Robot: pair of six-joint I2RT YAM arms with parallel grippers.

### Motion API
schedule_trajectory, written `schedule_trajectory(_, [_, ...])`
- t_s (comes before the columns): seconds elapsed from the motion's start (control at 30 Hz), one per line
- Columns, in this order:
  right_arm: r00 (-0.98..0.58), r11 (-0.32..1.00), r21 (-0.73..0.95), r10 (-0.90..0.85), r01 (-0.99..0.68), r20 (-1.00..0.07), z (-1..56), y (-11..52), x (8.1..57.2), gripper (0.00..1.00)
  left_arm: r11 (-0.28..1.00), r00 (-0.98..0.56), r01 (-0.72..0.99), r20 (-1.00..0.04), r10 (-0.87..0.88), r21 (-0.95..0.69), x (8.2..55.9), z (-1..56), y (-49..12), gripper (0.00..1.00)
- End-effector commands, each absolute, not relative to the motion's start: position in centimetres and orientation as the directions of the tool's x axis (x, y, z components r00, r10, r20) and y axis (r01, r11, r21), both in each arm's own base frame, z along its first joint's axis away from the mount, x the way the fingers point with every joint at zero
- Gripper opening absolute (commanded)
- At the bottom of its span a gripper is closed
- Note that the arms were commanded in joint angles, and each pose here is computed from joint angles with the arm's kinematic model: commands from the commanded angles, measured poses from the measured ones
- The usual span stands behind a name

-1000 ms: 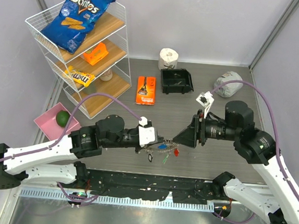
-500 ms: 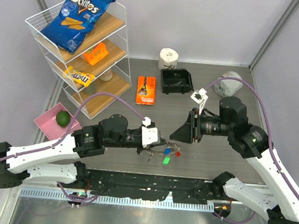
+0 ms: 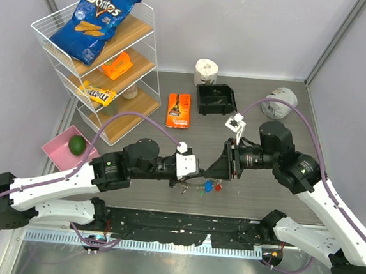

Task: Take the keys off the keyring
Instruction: Remove the key from the keyring.

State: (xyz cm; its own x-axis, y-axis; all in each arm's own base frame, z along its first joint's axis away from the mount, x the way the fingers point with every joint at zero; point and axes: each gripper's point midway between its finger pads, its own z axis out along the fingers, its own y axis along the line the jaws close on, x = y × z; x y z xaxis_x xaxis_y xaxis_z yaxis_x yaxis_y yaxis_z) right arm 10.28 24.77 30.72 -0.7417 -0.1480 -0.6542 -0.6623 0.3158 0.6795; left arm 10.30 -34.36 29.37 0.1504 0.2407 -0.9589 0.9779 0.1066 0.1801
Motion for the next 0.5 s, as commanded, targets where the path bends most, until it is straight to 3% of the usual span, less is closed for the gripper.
schedule_trajectory(0.0, [-0.731,0.297,0.676,-0.142,-0.674,-0.667,31.11,25.42,10.39,0.34,0.127,0.202,0.967,-0.970,0.132,0.219,10.59,33.82,-34.87,0.00])
schedule_trajectory(0.23, [-0.736,0.305,0.677,-0.155,-0.670,-0.659,30.70,25.53,10.27,0.28,0.131,0.206,0.966,-0.969,0.135,0.224,10.68,33.86,-34.82,0.00])
schedule_trajectory(0.4, [-0.744,0.306,0.686,-0.149,-0.661,-0.651,30.84,25.61,10.31,0.08,0.134,0.206,0.965,-0.969,0.139,0.225,10.75,33.52,-34.78,0.00])
schedule_trajectory(0.47, [-0.752,0.307,0.694,-0.135,-0.651,-0.645,30.98,25.72,10.43,0.05,0.144,0.206,0.964,-0.969,0.137,0.225,10.94,33.32,-34.76,0.00])
